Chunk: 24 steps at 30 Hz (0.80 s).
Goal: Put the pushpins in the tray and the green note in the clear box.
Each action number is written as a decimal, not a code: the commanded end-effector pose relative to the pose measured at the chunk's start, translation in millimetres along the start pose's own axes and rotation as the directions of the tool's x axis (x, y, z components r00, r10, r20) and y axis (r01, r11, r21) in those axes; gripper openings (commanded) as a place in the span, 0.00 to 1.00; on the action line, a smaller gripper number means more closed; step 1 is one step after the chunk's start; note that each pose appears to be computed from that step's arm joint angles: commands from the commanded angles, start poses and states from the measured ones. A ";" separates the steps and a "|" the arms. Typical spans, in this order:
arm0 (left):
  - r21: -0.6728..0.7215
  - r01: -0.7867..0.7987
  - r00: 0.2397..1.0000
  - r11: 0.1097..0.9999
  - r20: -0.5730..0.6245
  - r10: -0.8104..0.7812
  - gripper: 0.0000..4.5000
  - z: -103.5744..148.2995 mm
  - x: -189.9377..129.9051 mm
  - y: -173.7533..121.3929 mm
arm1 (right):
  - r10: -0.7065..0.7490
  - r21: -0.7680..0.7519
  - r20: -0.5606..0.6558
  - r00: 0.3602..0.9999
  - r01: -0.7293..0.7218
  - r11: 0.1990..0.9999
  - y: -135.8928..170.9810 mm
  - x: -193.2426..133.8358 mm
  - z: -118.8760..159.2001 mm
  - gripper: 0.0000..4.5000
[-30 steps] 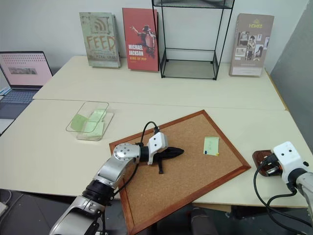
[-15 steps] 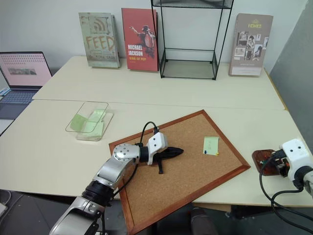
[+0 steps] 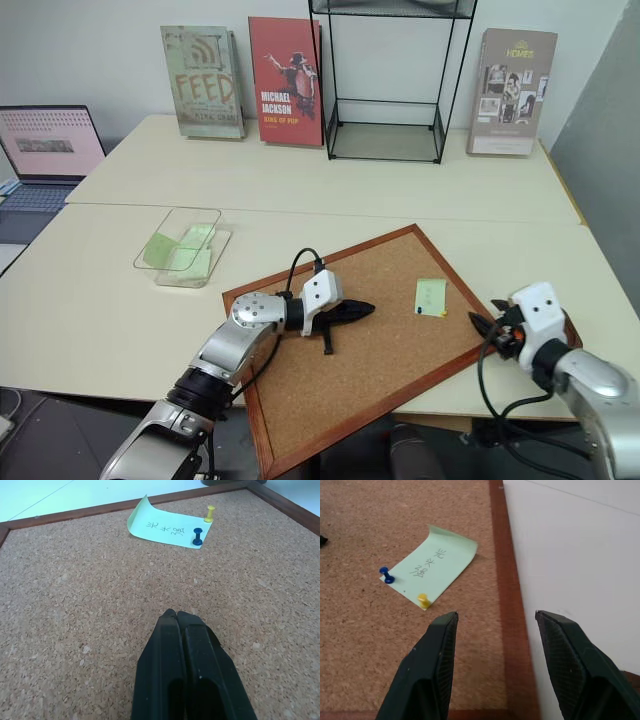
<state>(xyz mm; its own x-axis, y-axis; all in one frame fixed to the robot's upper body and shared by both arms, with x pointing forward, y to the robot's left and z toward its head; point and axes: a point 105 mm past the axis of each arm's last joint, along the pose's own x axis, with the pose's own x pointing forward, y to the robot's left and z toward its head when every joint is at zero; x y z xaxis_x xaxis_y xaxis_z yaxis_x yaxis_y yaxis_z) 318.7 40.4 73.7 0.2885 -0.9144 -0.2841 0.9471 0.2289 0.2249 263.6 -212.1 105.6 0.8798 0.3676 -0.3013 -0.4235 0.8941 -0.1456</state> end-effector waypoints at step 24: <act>-0.007 0.017 0.998 1.000 -0.053 -0.017 0.00 -12.2 -1.5 -2.9 | 0.074 -0.002 0.021 0.997 -0.074 0.997 22.1 23.6 -4.3 0.58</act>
<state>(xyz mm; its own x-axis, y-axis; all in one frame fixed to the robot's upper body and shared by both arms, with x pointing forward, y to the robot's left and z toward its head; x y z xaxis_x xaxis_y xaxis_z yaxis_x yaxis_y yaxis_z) 318.8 41.1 73.7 0.2824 -0.9144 -0.2901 0.9486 0.2210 0.2267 270.8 -184.4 84.6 0.8420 0.4376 -0.3154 -0.4893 0.8658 -0.1049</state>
